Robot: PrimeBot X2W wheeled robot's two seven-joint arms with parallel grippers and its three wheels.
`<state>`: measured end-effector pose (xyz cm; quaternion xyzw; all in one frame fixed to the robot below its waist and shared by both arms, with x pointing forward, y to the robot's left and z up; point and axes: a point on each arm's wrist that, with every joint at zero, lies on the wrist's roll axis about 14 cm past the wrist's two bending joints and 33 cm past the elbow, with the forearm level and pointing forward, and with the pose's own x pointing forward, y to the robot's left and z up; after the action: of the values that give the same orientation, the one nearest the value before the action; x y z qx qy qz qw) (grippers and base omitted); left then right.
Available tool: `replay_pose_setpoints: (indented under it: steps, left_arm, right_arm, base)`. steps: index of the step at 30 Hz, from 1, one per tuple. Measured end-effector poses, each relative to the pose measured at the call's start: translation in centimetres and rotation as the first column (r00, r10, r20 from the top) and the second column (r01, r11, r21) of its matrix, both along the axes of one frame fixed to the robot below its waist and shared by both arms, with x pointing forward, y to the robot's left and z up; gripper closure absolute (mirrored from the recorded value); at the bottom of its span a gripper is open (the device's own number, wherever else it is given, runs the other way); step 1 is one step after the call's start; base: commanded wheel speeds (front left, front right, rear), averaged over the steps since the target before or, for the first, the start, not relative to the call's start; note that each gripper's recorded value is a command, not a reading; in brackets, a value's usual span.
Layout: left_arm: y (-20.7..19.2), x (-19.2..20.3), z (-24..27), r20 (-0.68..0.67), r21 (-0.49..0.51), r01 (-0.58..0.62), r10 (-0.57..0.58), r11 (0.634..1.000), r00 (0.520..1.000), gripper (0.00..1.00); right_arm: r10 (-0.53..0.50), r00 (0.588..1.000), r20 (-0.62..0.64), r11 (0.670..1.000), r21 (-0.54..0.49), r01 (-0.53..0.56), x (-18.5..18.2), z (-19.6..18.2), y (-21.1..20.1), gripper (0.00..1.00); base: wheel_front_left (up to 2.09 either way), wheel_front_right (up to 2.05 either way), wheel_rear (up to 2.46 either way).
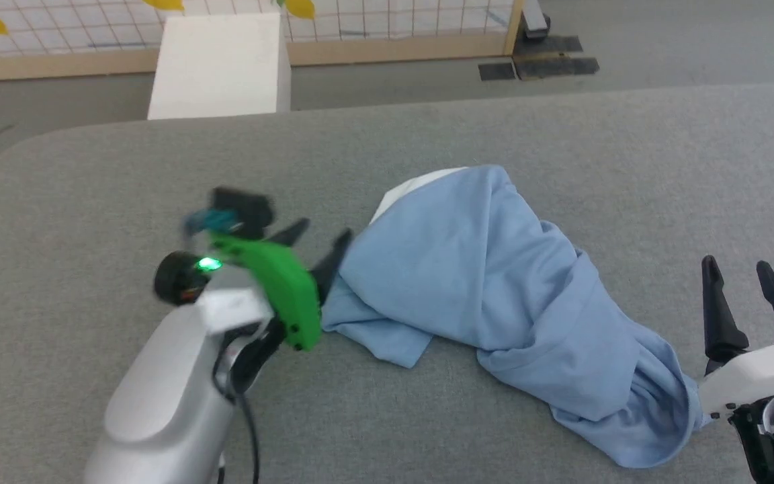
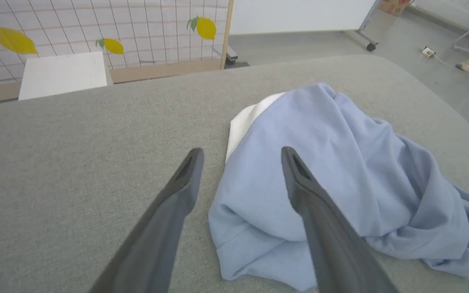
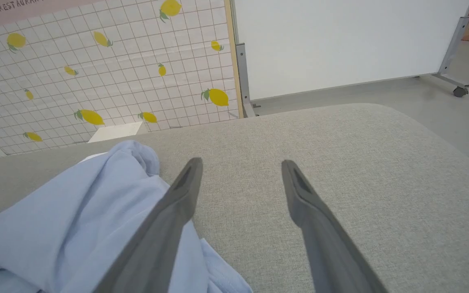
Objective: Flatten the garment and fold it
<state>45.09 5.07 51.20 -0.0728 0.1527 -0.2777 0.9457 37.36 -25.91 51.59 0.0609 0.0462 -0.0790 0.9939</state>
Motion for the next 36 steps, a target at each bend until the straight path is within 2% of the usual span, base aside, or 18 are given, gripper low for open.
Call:
replay_pose_setpoints:
  steps: [3,4,5,11,13,15,16,17,18,23,26,30,33,36]
  left_arm:
    - [-1.8,-0.4,-4.0,-0.231,0.156,0.125,-0.087,0.980,0.969,0.00]
    - [-2.2,-0.9,-6.5,-0.376,0.272,0.220,-0.107,0.937,0.921,0.00]
    - [-2.1,-1.1,-7.2,-0.410,0.301,0.242,-0.104,0.922,0.906,0.00]
    - [-0.5,-3.0,-12.1,-0.579,0.483,0.409,-0.068,0.774,0.812,0.00]
    - [-0.2,-3.1,-12.8,-0.597,0.505,0.436,-0.064,0.745,0.799,0.00]
    - [-0.3,-3.2,-13.2,-0.610,0.507,0.455,-0.069,0.732,0.790,0.00]
    - [-0.4,-3.2,-13.3,-0.615,0.498,0.459,-0.073,0.736,0.785,0.04]
    - [-0.6,-3.2,-13.3,-0.618,0.485,0.457,-0.078,0.745,0.782,0.63]
    - [-0.7,-3.1,-13.3,-0.613,0.479,0.453,-0.083,0.752,0.785,1.00]
    - [-1.3,-2.8,-12.3,-0.592,0.385,0.395,-0.105,0.834,0.799,1.00]
    - [-1.1,-2.0,-10.8,-0.547,0.324,0.310,-0.090,0.894,0.832,1.00]
    - [0.6,1.0,-6.3,-0.412,0.219,0.110,-0.011,0.969,0.911,1.00]
    - [3.1,2.8,-2.4,-0.316,0.127,-0.048,0.086,0.991,0.945,1.00]
    - [7.2,3.9,1.0,-0.234,0.059,-0.214,0.222,0.975,0.947,1.00]
  right_arm:
    - [-0.008,1.000,-0.023,1.000,0.001,0.008,0.0,-0.8,-0.2,0.00]
    - [-0.017,0.999,-0.045,1.000,0.010,0.018,-0.2,-1.5,-0.5,0.00]
    - [-0.020,0.999,-0.050,1.000,0.012,0.021,-0.2,-1.8,-0.6,0.00]
    - [-0.061,0.996,-0.071,0.998,0.016,0.062,-0.7,-3.0,-1.8,0.00]
    - [-0.069,0.995,-0.078,0.997,0.015,0.070,-0.9,-3.2,-2.0,0.00]
    - [-0.078,0.993,-0.085,0.997,0.012,0.079,-1.0,-3.5,-2.3,0.00]
    - [-0.082,0.993,-0.091,0.996,0.012,0.083,-1.1,-3.7,-2.4,0.00]
    - [-0.084,0.992,-0.092,0.996,0.011,0.085,-1.1,-3.8,-2.4,0.00]
    - [-0.085,0.992,-0.092,0.996,0.011,0.086,-1.1,-3.9,-2.4,0.00]
    - [-0.070,0.993,-0.097,0.997,0.019,0.072,-0.7,-4.2,-2.0,0.00]
    - [-0.052,0.994,-0.091,0.998,0.022,0.055,-0.3,-4.1,-1.4,0.00]
    - [-0.027,0.996,-0.082,0.999,0.024,0.029,0.1,-3.6,-0.7,0.00]
    - [0.000,0.997,-0.072,1.000,0.028,0.002,0.5,-3.1,0.1,0.00]
    - [0.027,0.998,-0.059,0.999,0.029,-0.026,0.9,-2.6,1.0,0.00]
  base:
    - [0.00,0.00,0.00]
    - [0.00,0.00,0.00]
    - [0.00,0.00,0.00]
    - [0.00,0.00,0.00]
    - [0.00,0.00,0.00]
    - [0.00,0.00,0.00]
    - [0.00,0.00,0.00]
    - [0.00,0.00,0.00]
    - [0.00,0.00,0.00]
    - [0.00,0.00,0.00]
    - [0.00,0.00,0.00]
    - [0.00,0.00,0.00]
    - [0.00,0.00,0.00]
    - [0.00,0.00,0.00]
